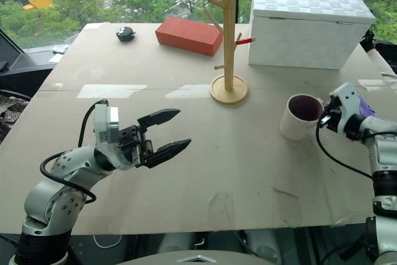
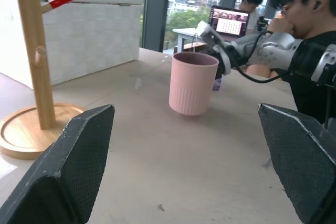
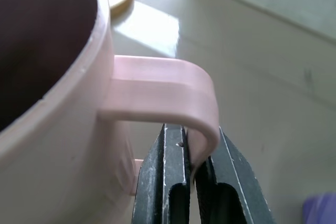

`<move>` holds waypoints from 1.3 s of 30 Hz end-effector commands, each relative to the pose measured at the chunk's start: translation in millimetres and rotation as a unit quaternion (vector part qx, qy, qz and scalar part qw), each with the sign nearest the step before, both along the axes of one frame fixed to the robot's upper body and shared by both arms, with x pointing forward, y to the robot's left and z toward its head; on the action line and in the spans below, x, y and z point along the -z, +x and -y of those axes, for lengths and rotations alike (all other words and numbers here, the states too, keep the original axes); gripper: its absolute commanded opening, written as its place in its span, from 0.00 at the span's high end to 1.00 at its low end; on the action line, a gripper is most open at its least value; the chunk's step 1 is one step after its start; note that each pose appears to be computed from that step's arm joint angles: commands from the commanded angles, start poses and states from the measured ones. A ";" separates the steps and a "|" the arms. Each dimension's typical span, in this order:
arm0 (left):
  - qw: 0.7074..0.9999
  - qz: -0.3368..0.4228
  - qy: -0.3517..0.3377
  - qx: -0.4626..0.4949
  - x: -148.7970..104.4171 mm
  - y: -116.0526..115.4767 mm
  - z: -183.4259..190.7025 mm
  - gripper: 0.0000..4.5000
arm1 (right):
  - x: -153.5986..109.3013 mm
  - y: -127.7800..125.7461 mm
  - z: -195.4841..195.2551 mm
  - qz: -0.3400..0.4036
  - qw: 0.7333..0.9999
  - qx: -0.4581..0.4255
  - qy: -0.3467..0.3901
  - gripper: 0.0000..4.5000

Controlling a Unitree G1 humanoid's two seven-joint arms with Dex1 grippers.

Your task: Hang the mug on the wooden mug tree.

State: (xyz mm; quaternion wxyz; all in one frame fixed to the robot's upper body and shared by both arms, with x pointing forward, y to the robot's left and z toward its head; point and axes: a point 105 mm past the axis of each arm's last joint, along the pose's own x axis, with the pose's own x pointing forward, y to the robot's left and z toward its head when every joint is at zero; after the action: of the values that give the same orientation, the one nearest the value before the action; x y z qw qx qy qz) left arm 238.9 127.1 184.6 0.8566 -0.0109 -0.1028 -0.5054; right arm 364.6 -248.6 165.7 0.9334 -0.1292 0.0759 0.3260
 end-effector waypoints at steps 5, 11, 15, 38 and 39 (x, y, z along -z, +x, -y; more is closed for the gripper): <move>0.996 0.056 -0.064 -0.037 -15.7 -14.1 -11.9 0.00 | -93.6 19.4 -61.5 0.091 0.989 -0.108 -0.044 0.98; 0.991 0.045 -0.103 -0.066 -17.0 -21.2 -30.9 0.00 | -127.4 42.8 -92.9 0.096 0.983 -0.135 -0.074 0.98; 0.990 0.043 -0.108 -0.083 -12.9 -26.0 -38.2 0.00 | -134.8 54.2 -110.0 0.094 0.982 -0.146 -0.079 0.98; 0.982 0.076 -0.133 -0.106 -23.7 -38.0 -46.4 0.00 | -114.0 88.8 -140.5 0.086 0.983 -0.113 -0.120 0.52; 0.983 0.071 -0.135 -0.105 -24.6 -35.5 -46.9 0.00 | -117.0 87.4 -135.7 0.087 0.983 -0.114 -0.115 0.42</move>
State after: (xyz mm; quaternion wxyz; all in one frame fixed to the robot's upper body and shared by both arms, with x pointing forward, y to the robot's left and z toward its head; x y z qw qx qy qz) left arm 205.0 176.2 201.3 0.8923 -0.0748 -0.2222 -0.3858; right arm 454.6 -107.8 249.8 0.8678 -0.2709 0.0619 0.4120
